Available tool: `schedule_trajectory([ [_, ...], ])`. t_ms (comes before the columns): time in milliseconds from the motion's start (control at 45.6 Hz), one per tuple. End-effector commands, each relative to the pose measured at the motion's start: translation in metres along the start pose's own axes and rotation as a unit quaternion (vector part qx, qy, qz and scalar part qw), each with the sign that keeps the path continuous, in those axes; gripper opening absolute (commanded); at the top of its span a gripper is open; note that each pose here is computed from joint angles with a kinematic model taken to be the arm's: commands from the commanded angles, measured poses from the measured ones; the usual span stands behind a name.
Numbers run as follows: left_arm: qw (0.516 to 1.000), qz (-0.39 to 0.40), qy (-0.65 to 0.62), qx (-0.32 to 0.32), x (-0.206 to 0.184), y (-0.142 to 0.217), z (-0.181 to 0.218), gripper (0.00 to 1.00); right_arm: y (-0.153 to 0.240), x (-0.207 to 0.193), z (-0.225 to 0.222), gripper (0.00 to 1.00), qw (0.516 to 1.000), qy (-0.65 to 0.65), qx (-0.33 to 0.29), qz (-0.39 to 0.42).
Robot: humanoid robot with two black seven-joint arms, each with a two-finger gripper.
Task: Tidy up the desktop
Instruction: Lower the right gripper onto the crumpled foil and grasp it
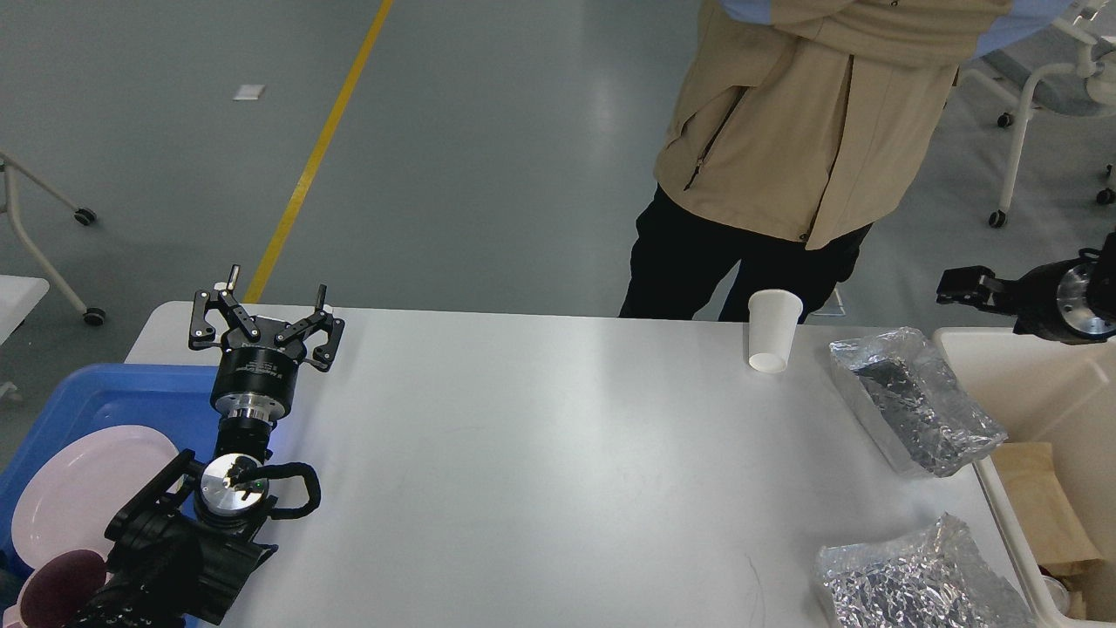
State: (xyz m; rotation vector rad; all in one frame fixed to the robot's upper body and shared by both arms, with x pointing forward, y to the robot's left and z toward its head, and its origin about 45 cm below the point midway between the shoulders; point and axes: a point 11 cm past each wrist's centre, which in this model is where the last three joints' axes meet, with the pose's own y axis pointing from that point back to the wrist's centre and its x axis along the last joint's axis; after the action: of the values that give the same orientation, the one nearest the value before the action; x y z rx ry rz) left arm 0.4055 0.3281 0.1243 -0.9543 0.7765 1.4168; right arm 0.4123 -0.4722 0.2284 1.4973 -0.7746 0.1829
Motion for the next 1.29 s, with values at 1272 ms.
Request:
schedule_trajectory([
  [1272,1.000,0.000,0.000,0.000,0.000,0.000,0.000,1.00,-0.067,-0.137,0.056,1.00,0.982,-0.178,-0.027,-0.056],
])
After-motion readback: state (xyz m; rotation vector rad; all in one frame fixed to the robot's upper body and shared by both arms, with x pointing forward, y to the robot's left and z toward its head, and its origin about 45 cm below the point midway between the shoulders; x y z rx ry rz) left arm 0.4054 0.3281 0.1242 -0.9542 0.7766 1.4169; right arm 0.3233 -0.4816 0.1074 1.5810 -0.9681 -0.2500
